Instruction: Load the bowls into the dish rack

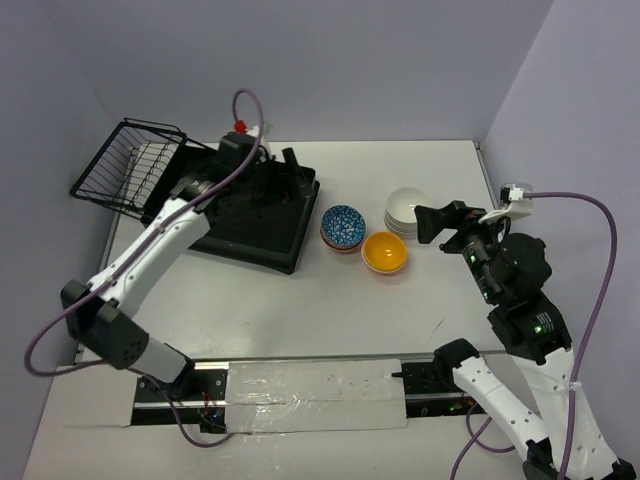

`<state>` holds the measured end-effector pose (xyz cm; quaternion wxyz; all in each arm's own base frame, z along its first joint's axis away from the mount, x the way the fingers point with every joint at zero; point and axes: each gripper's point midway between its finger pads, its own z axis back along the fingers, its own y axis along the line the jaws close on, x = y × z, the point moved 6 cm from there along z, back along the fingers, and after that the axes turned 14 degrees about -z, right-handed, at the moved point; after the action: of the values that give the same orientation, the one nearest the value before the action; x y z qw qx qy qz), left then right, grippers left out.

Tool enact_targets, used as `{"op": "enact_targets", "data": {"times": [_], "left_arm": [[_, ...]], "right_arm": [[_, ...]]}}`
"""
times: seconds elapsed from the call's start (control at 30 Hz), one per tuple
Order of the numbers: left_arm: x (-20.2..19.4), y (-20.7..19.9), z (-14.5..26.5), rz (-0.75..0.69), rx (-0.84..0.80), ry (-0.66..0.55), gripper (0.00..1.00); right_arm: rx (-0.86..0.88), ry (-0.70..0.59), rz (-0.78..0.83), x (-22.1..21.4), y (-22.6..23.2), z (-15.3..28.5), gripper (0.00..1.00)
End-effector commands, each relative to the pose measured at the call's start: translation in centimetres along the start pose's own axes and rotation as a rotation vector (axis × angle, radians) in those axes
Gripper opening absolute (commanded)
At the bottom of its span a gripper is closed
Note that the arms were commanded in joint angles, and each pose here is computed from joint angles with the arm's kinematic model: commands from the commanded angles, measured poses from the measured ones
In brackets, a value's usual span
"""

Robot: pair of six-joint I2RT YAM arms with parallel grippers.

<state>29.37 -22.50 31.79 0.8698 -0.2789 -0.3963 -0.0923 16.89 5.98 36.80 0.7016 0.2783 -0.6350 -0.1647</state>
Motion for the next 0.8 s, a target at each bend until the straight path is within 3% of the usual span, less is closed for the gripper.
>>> {"op": "enact_targets", "data": {"times": [0.0,0.2,0.37,0.77], "left_arm": [[1.3,-2.1,-2.6,-0.013,0.009,-0.017,0.95],[-1.4,-3.8,-9.1,-0.113,0.088,0.159,0.82],[-3.5,-1.8,-13.8,-0.154,0.251,0.242,0.73],[-5.9,0.6,-18.2,-0.226,0.355,0.332,0.49]], "right_arm": [[-0.024,0.070,-0.026,-1.4,-0.3,-0.5,1.00],[-0.048,0.094,-0.021,-2.2,-0.9,-0.7,1.00],[-0.075,0.088,-0.011,-2.2,-1.4,-0.6,1.00],[-0.102,0.072,0.007,-2.3,-2.1,-0.4,1.00]]}}
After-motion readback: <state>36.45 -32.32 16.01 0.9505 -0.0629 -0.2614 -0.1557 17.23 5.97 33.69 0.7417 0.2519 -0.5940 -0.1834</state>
